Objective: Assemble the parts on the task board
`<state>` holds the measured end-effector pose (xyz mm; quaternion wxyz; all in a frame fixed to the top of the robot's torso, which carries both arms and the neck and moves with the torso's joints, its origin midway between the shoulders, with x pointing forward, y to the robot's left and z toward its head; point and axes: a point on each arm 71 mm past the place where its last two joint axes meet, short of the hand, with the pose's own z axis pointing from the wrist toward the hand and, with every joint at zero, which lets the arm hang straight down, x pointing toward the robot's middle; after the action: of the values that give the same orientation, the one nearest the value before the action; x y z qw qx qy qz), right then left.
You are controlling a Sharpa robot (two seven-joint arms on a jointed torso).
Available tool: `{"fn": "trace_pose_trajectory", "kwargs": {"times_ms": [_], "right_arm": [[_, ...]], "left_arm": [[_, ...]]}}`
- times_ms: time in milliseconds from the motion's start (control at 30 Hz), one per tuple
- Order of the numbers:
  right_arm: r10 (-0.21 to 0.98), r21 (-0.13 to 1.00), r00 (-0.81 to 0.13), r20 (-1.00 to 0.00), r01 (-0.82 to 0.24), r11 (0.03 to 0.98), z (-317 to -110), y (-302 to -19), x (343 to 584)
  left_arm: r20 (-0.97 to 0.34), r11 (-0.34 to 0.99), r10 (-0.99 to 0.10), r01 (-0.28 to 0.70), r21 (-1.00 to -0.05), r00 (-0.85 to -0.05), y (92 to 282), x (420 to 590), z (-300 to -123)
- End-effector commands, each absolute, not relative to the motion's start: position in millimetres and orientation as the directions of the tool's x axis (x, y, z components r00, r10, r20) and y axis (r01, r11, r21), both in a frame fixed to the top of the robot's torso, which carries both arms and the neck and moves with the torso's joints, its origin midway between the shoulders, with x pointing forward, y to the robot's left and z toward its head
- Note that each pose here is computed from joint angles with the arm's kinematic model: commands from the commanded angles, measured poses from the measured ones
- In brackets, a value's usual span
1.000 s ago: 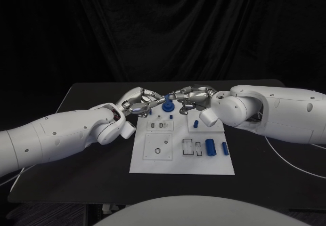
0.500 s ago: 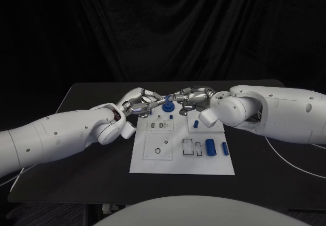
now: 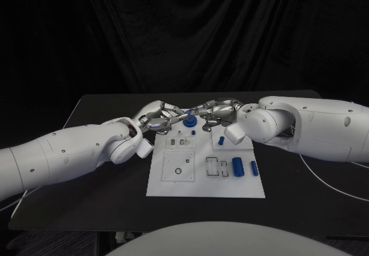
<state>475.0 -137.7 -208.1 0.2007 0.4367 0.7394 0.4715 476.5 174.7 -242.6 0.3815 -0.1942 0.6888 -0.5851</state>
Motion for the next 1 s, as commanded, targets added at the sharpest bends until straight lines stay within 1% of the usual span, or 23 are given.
{"fn": "trace_pose_trajectory", "kwargs": {"times_ms": [33,667,1000], "right_arm": [[0.811,0.858,-0.571,0.126,0.474,0.2,-211.6,-129.5,469.6],[0.81,0.842,-0.578,0.095,0.481,0.244,-214.2,-132.5,470.8],[0.808,0.841,-0.581,0.095,0.481,0.248,-214.4,-132.2,470.7]], "left_arm": [[-0.278,0.213,-0.696,0.179,-0.96,-0.662,166.9,474.2,-240.8],[-0.273,0.211,-0.692,0.174,-0.962,-0.669,169.6,474.8,-242.8],[-0.269,0.208,-0.687,0.171,-0.963,-0.676,169.0,474.7,-243.5]]}}
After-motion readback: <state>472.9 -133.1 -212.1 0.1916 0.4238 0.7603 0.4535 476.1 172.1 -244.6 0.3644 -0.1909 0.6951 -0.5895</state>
